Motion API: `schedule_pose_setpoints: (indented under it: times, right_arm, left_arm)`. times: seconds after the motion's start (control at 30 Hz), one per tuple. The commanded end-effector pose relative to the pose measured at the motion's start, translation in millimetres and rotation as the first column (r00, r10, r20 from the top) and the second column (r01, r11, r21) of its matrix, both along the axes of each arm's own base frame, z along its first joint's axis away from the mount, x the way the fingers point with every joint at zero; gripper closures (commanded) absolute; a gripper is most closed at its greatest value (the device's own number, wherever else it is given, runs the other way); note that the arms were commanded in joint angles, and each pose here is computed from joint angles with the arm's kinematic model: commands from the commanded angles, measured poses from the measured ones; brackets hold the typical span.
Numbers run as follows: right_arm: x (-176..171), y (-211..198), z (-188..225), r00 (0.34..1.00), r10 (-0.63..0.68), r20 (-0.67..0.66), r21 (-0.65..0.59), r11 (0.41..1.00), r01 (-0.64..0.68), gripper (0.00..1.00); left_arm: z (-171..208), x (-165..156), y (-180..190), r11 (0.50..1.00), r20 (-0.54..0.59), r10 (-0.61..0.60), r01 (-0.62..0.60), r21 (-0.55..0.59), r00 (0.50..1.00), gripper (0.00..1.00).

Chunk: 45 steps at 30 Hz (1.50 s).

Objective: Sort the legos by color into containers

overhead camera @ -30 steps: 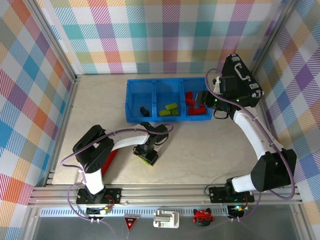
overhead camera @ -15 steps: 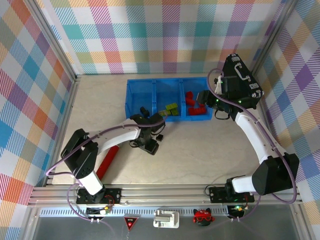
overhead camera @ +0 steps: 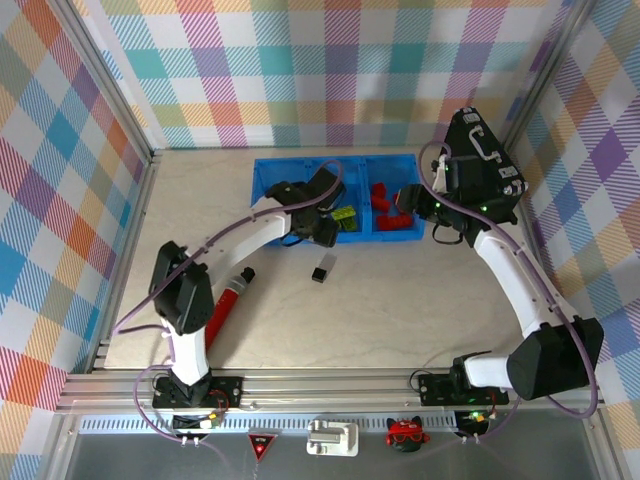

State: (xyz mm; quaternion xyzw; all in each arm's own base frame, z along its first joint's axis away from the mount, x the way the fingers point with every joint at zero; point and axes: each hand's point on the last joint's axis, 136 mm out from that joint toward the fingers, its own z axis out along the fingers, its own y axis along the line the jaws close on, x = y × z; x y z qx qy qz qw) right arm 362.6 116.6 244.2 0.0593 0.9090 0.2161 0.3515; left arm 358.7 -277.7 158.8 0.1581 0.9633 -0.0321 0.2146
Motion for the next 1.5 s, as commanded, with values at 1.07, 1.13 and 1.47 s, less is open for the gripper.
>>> schedule_pose_setpoints:
  times: [1.07, 1.13, 1.47]
  right_arm:
    - [-58.5, -8.1, -20.0, 0.996, 0.007, -0.086, 0.025, 1.000, -0.004, 0.38]
    - [-58.7, -6.9, -19.8, 0.996, 0.010, -0.086, 0.032, 0.999, -0.007, 0.38]
    - [-53.9, 1.1, -30.5, 0.993, 0.032, -0.116, 0.061, 0.998, -0.025, 0.39]
  left_arm:
    - [-11.5, 86.1, -46.3, 0.992, 0.047, 0.101, -0.098, -0.075, 0.994, 0.24]
    - [-3.3, 84.0, -44.3, 0.992, 0.054, 0.103, -0.098, -0.085, 0.993, 0.24]
    - [17.2, 53.3, -28.2, 0.985, 0.017, 0.129, -0.126, -0.122, 0.992, 0.25]
